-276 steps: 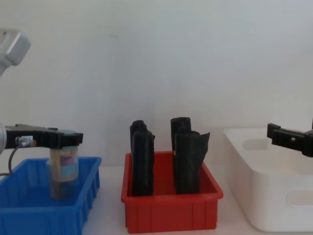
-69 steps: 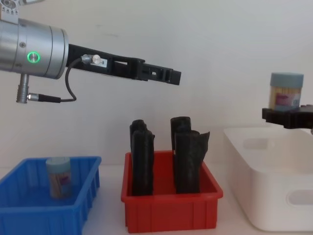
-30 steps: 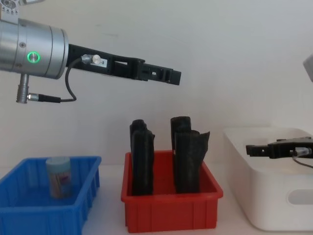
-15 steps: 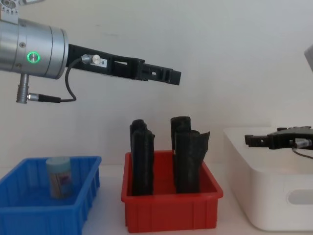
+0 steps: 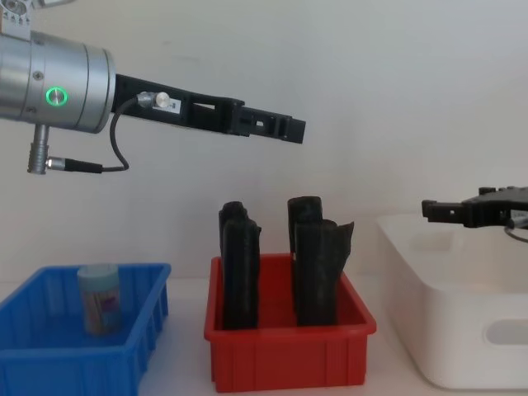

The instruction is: Pick the cotton swabs from the blue box and place them into the white box.

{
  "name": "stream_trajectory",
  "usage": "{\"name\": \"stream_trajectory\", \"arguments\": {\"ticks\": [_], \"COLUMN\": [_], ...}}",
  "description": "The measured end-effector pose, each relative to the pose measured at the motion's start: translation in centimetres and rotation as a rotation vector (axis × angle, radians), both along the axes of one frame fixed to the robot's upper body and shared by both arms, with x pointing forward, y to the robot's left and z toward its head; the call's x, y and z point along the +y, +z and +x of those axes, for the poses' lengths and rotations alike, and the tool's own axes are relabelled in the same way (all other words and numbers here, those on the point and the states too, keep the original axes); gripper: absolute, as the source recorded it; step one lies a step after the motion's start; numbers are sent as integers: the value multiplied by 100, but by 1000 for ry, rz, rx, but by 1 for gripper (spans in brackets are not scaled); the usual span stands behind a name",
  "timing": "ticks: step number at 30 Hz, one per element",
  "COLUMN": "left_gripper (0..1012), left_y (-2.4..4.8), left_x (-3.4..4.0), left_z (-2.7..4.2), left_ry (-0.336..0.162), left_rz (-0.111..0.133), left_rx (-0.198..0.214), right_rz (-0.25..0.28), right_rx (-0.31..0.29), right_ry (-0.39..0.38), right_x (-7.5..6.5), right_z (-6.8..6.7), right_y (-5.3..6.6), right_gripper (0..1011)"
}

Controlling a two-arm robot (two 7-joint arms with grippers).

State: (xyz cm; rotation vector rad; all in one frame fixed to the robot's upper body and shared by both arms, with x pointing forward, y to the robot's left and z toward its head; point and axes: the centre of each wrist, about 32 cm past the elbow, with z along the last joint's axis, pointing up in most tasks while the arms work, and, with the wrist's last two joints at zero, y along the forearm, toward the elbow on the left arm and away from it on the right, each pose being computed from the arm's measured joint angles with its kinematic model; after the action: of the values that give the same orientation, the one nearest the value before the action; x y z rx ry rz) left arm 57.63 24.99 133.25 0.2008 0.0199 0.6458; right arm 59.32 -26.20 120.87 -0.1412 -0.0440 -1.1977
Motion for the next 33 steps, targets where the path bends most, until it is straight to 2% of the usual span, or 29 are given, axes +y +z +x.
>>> {"name": "stream_trajectory", "arguments": {"ticks": [11, 15, 19, 22, 25, 28, 29, 33], "left_gripper": [1004, 1004, 1004, 1004, 1004, 1004, 1004, 1004], "left_y": [-5, -37, -103, -195, -255, -357, -357, -475], "left_x": [-1, -12, -36, -70, -93, -133, -133, -178], "left_z": [-2, -14, -42, -83, -112, -164, -164, -228], "left_ry": [1, 13, 36, 68, 89, 123, 123, 163], "left_rz": [0, 3, 9, 17, 21, 27, 27, 32], "left_rx": [0, -7, -24, -48, -63, -90, -90, -121], "right_rz": [2, 4, 7, 11, 16, 20, 22, 29], "right_rx": [-20, -23, -29, -36, -42, -49, -51, -61], "right_ry": [-4, -5, -7, -9, -12, -14, -14, -17], "right_x": [-7, -4, 5, 15, 27, 39, 43, 63], "right_z": [-45, -77, -143, -218, -296, -377, -401, -527], "right_y": [21, 8, -17, -45, -71, -97, -101, -133], "right_gripper": [1001, 1001, 1001, 1001, 1001, 1001, 1001, 1001]}}
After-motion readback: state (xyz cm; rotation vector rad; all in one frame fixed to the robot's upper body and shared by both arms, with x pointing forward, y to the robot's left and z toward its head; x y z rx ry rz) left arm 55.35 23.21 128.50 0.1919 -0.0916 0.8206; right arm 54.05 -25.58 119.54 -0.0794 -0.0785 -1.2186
